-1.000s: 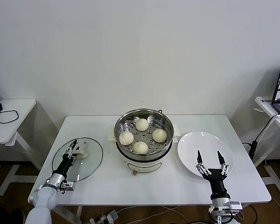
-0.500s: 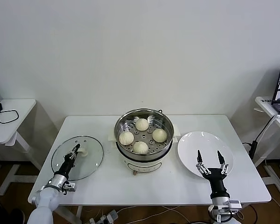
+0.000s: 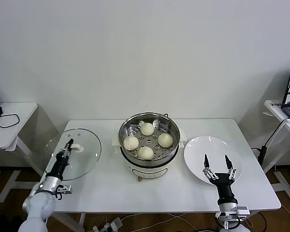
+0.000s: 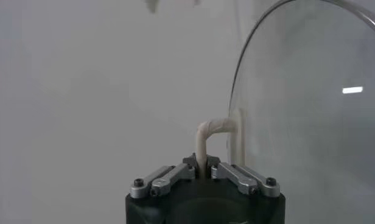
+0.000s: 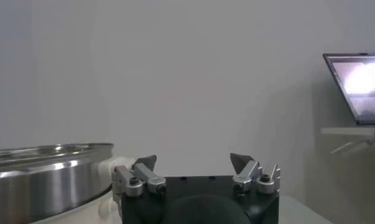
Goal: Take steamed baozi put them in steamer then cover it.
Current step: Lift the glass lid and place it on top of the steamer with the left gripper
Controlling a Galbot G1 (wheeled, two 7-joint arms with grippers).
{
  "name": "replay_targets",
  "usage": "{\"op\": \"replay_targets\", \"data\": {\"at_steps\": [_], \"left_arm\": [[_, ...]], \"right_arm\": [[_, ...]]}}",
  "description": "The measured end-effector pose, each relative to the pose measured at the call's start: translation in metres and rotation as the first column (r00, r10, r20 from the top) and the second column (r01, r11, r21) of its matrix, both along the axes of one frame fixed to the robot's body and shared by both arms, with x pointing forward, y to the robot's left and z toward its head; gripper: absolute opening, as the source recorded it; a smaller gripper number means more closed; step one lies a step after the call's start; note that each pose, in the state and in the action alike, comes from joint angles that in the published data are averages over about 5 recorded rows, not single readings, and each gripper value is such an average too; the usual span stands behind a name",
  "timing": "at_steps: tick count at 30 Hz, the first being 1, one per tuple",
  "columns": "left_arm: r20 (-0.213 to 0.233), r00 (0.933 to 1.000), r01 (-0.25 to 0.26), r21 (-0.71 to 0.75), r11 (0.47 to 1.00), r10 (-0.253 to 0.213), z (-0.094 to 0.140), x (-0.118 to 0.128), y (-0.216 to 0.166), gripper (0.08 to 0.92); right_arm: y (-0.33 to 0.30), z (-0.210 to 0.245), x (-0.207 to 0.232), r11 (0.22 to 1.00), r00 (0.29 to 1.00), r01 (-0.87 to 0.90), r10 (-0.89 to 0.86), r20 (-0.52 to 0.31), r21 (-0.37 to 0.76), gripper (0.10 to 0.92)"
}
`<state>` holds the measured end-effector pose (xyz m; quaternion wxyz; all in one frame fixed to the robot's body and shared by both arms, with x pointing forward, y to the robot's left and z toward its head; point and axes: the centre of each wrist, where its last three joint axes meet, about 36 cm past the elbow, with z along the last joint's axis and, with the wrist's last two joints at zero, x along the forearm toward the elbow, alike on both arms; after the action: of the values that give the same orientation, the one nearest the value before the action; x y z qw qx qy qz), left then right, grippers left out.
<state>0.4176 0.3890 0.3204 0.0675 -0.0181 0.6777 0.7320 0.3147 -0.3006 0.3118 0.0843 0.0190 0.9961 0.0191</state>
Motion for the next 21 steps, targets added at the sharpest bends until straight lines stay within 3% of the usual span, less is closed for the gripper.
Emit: {"op": "replay_targets", "data": {"at_steps": [9,14,21], "left_arm": [[0.027,0.9982,-0.052,-0.030,0.998,0.053,0.083,-0.012,-0.042,0.190],[-0.005,0.9989,-0.047,-0.045,0.998,0.047,0.118,-0.014,-0.082,0.190],[-0.075,0.9972,-0.014,-0.073,0.997,0.008,0.140,-0.014,-0.145,0.190]], "right_arm": [[0.001,0.001,0.001,1.000,1.000,-0.005,0.005,0.005,0.000,0.823],[0.001,0.000,-0.001,1.000,1.000,-0.002,0.002,0.009,-0.001,0.823],[0.002,-0.001,-0.003,1.000,1.000,0.001,-0.001,0.007,-0.004,0.823]]}}
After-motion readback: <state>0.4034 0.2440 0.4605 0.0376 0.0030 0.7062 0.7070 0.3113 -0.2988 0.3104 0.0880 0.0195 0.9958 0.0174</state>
